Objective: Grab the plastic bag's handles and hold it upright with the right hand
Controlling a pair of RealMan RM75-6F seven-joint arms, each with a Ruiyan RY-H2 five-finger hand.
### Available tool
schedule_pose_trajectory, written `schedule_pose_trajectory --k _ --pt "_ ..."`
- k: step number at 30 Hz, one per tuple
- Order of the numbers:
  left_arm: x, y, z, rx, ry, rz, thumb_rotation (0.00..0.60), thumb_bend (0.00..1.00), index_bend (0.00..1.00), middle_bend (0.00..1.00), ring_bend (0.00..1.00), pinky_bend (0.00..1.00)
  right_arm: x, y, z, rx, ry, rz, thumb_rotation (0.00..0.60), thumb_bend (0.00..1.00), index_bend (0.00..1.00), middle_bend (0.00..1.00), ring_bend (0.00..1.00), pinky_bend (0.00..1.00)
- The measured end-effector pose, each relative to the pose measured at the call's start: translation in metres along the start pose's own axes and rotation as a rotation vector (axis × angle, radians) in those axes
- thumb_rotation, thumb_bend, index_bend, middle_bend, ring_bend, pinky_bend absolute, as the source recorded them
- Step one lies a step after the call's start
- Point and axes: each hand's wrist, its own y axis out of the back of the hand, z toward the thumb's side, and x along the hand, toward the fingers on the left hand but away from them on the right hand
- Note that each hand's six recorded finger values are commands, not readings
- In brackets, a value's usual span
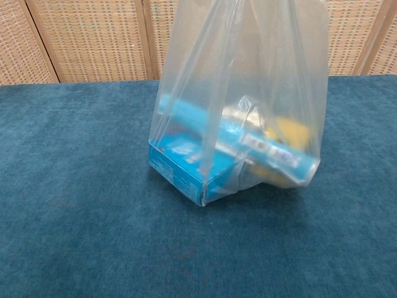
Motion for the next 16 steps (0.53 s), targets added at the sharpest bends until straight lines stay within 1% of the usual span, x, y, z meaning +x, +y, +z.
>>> schedule_pose_trajectory --k 1,8,12,16 --pt "0.000 0.000 0.000 -0.001 0.000 -0.001 0.600 0.04 0.00 0.00 0.00 0.00 0.002 -0.002 0.008 0.003 0.008 -0.003 0.600 1.00 0.74 0.86 0.77 0.95" --pt "-0.001 0.002 0.000 -0.005 0.002 -0.003 0.600 0.05 0.00 0.00 0.00 0.00 0.005 -0.014 0.038 0.002 0.047 -0.011 0.600 1.00 0.74 0.86 0.77 0.95" --pt "-0.001 0.002 -0.001 -0.007 0.006 -0.004 0.600 0.04 0.00 0.00 0.00 0.00 0.005 -0.016 0.049 0.005 0.056 -0.021 0.600 1.00 0.74 0.86 0.77 0.95" --pt "0.000 0.002 -0.001 -0.004 0.008 -0.008 0.600 0.04 0.00 0.00 0.00 0.00 0.005 -0.014 0.055 0.004 0.058 -0.037 0.600 1.00 0.74 0.86 0.77 0.95"
